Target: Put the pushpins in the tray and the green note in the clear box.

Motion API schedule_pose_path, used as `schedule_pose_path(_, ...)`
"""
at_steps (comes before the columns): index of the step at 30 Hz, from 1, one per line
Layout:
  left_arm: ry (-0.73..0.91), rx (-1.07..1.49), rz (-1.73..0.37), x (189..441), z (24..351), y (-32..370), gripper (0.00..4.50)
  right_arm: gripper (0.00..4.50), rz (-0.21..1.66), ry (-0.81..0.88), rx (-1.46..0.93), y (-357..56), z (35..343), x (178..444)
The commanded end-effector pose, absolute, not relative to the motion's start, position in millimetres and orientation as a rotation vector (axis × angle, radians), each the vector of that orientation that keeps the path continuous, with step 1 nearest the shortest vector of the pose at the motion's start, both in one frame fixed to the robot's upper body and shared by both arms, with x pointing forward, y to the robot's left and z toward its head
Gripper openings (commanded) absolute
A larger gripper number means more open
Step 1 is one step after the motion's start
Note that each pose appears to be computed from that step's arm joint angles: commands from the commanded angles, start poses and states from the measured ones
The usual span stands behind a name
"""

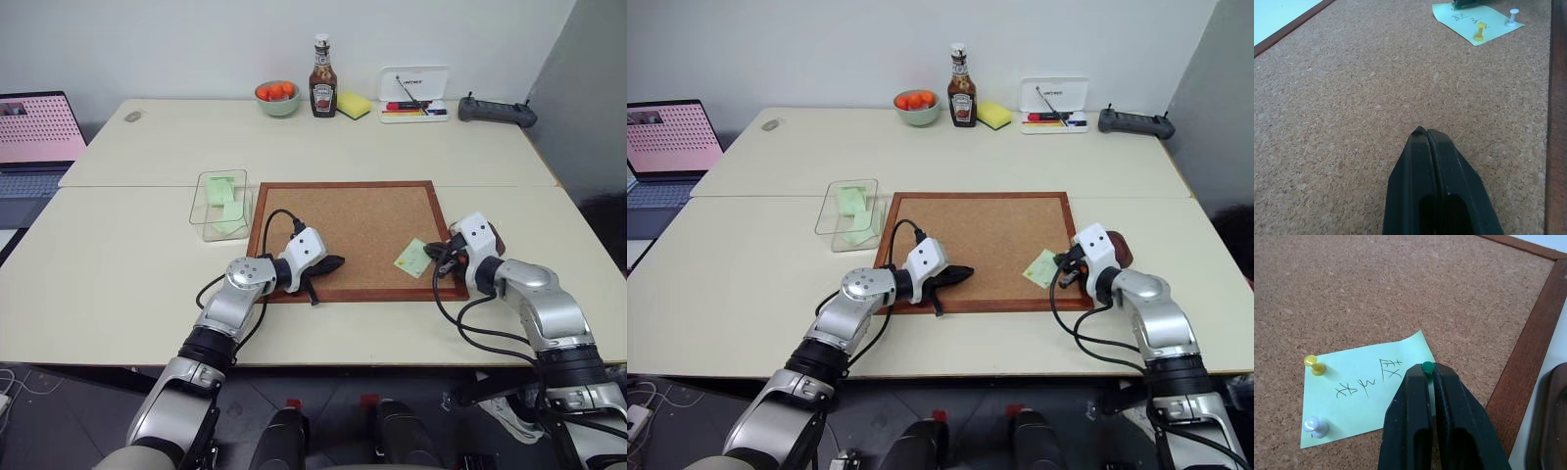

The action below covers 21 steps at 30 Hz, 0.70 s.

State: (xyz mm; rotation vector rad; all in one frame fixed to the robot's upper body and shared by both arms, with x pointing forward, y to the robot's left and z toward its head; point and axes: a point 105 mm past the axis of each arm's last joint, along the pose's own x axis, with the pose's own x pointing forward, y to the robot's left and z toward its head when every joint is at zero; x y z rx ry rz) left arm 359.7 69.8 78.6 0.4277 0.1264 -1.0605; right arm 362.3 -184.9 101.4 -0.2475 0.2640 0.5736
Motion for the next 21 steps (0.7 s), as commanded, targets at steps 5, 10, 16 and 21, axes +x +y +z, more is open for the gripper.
schedule_pose_path(5, 0.260, 0.471, -1.039, 357.9, 52.0, 79.8, 0.00, 0.05, 0.554, 0.076, -0.242, -184.3, 148.2, 362.9)
schedule_pose_path(10, 0.263, 0.465, -1.037, 357.7, 51.8, 79.9, 0.00, 0.05, 0.478, 0.069, -0.313, -207.0, 159.1, 363.3)
schedule_pose_path(16, 0.262, 0.463, -1.041, 357.5, 52.3, 79.3, 0.00, 0.05, 0.362, 0.178, -0.543, -250.2, 146.4, 364.5)
schedule_pose_path(21, 0.253, 0.464, -1.045, 357.8, 54.1, 76.4, 0.00, 0.05, 0.280, 0.229, -0.694, -269.9, 137.1, 369.3)
